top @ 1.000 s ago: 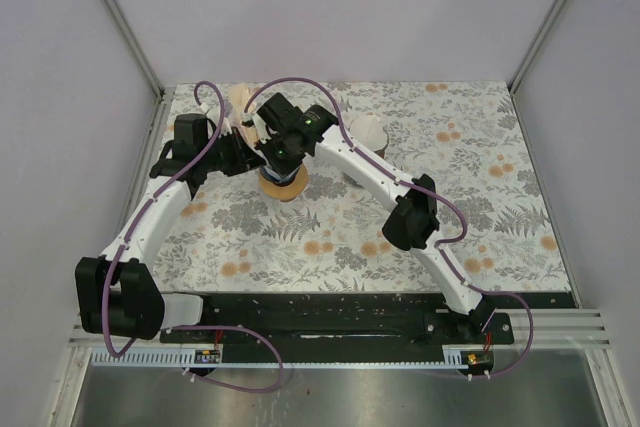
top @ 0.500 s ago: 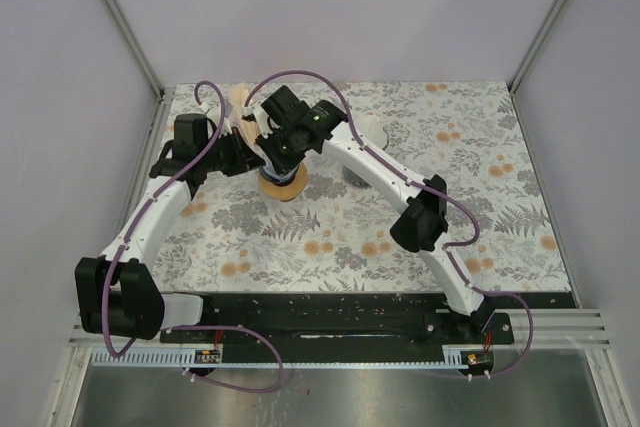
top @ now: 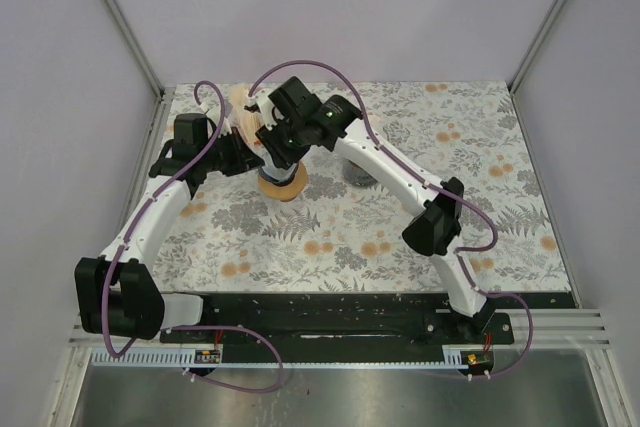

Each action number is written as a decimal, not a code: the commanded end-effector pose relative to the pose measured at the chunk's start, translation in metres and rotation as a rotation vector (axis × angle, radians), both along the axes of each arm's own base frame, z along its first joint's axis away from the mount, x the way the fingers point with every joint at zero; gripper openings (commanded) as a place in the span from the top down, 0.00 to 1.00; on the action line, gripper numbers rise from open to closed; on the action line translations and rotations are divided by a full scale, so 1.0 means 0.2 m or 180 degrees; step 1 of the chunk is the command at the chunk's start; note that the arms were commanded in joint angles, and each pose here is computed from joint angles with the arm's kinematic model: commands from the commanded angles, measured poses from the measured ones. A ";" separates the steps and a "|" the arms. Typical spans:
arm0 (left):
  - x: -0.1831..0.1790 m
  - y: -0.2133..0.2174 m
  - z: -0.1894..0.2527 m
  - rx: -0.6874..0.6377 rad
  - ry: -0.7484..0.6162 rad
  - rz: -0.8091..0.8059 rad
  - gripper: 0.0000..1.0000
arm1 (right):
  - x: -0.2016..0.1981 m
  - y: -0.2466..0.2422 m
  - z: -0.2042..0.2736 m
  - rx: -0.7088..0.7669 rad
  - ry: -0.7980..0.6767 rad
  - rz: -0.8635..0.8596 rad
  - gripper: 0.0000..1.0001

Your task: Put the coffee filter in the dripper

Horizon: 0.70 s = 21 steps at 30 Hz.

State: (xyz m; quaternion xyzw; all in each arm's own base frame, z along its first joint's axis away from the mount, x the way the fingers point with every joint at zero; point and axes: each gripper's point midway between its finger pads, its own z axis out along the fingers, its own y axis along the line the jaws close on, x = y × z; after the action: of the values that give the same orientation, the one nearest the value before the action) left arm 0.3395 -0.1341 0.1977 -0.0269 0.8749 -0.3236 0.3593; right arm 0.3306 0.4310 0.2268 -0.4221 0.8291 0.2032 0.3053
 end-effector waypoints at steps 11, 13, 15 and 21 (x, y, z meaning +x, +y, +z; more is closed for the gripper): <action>0.04 0.02 0.13 0.0097 -0.0174 0.0034 0.87 | 0.13 -0.19 0.20 0.0045 -0.0563 -0.0488 0.49; 0.04 0.02 0.15 0.0091 -0.0186 0.0020 0.82 | 0.14 -0.19 0.14 -0.0048 -0.0529 -0.0501 0.49; 0.04 0.02 0.17 0.0084 -0.0202 0.0006 0.77 | 0.15 -0.19 0.08 -0.0108 -0.0480 -0.0486 0.49; 0.03 0.02 0.20 0.0117 -0.0244 -0.0002 0.69 | 0.16 -0.17 0.01 -0.0171 -0.0433 -0.0478 0.49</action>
State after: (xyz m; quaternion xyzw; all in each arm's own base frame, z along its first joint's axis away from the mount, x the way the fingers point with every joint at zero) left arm 0.3384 -0.1314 0.2131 -0.0200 0.8786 -0.3134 0.3599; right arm 0.3521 0.3935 0.2239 -0.3869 0.8461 0.1309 0.3426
